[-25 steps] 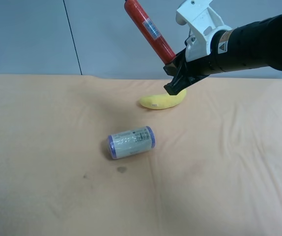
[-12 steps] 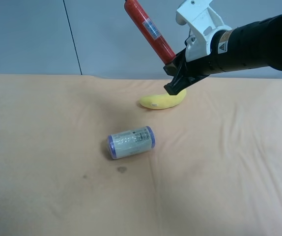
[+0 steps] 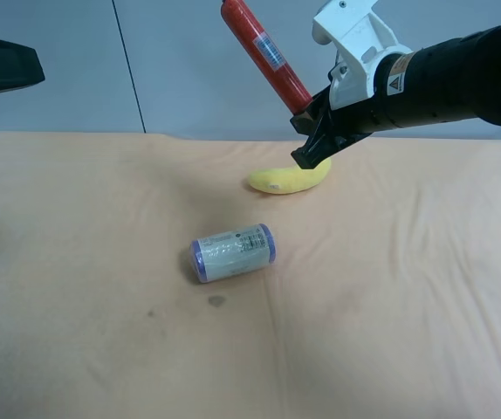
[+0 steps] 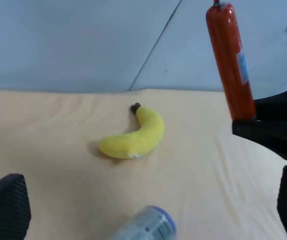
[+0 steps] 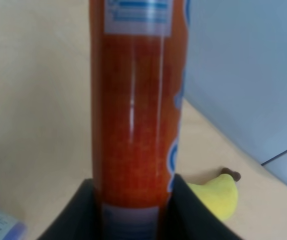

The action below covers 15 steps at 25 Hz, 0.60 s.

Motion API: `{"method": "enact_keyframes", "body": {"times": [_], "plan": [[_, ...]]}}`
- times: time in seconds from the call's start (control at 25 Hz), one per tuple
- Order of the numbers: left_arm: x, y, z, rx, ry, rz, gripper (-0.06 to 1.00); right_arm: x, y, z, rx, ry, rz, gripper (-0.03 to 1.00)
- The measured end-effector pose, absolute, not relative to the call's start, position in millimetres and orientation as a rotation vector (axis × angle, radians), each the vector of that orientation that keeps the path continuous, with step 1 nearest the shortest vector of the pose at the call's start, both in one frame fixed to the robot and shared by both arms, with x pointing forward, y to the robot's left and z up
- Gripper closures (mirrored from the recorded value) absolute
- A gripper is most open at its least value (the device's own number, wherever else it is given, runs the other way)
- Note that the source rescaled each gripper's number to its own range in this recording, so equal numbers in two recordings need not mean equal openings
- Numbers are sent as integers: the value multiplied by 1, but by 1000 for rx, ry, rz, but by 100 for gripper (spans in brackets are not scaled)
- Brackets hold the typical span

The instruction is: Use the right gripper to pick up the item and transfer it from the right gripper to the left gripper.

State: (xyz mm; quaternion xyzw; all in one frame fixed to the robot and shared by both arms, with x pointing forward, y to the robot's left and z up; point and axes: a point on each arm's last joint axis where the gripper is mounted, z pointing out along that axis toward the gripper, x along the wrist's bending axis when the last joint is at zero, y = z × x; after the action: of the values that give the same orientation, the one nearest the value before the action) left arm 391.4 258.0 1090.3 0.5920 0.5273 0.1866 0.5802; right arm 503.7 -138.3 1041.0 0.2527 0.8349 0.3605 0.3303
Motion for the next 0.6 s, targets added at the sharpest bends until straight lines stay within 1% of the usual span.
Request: {"method": "enact_keyframes", "body": {"times": [0.36, 0.6], "plan": [[415, 256, 1105, 1469, 1163, 507, -6, 504, -138, 1041, 661, 2183, 943, 96], [430, 237, 1113, 1507, 1103, 527, -6, 504, -138, 1041, 663, 2183, 944, 96]]}}
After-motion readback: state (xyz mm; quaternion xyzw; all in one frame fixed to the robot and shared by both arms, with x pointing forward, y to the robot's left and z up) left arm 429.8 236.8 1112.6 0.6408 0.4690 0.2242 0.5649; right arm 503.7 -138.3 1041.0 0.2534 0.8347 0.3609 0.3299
